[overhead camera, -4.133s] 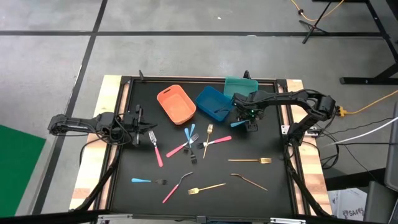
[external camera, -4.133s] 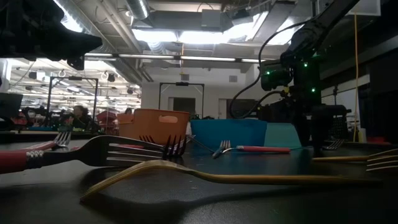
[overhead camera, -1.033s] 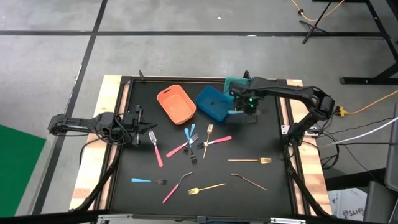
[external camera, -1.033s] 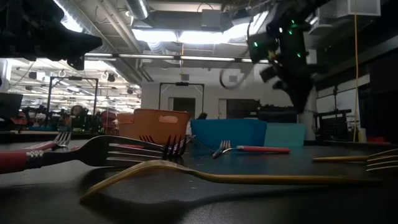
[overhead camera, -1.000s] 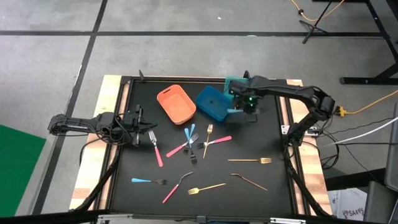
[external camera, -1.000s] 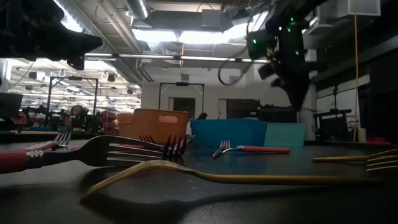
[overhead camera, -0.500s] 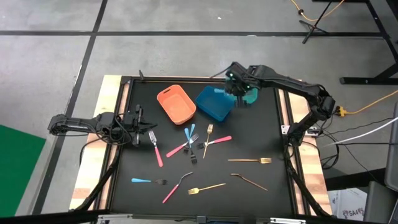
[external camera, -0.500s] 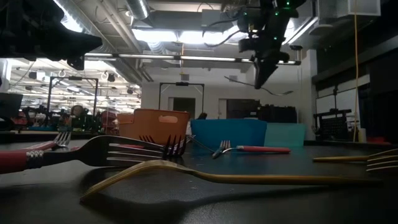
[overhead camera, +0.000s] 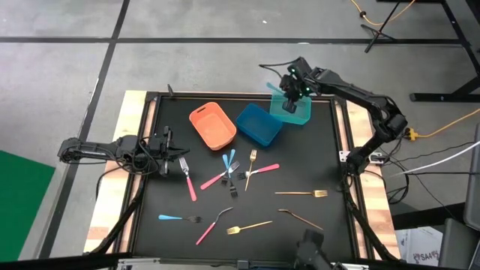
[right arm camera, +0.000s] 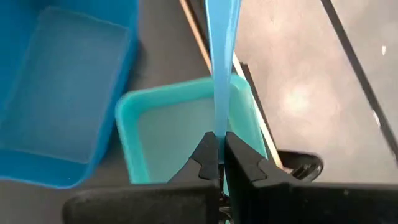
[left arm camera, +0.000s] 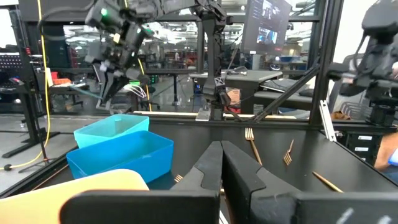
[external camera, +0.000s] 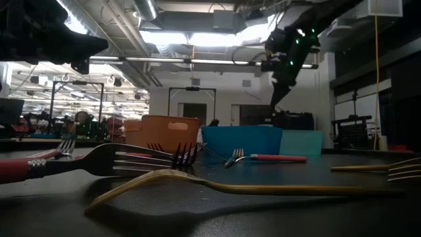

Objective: Sort silverware by color (type)
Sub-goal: Put the blue fork into the green bin

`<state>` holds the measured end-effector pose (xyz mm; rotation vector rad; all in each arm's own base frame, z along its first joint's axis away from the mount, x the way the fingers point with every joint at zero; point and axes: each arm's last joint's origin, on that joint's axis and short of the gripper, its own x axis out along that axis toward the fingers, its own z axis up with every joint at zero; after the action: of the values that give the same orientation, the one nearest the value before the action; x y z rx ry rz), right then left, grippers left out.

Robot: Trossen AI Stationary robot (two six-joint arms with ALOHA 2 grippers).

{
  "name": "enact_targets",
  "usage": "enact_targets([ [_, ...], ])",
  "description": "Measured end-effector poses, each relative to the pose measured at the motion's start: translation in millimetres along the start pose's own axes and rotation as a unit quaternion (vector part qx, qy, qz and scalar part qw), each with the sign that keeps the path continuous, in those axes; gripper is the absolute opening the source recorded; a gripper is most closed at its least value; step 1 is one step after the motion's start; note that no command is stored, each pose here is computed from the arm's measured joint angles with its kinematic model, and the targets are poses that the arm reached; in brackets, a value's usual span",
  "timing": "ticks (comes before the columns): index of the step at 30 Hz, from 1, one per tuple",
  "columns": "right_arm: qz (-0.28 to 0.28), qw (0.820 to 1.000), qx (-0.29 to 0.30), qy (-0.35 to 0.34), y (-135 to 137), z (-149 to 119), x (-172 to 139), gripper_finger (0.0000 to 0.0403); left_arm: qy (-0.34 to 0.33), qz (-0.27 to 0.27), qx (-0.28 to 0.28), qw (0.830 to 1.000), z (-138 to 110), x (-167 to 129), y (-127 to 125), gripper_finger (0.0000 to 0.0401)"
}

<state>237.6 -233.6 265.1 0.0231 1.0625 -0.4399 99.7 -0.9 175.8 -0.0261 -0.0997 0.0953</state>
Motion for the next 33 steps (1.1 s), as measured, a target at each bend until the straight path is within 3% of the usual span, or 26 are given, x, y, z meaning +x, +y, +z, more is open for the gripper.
enact_targets([
  [14, -0.025, 0.998, 0.046, -0.027, -4.4, -59.3, 53.9, 0.0001, 0.0, 0.0, 0.0, 1.0, 0.1, 0.0, 0.0, 0.0],
  [33, -0.026, 0.998, 0.043, -0.03, 7.8, -82.2, 70.4, 0.0001, 0.0, 0.0, 0.0, 1.0, 0.0, 0.0, 0.0, 0.0],
])
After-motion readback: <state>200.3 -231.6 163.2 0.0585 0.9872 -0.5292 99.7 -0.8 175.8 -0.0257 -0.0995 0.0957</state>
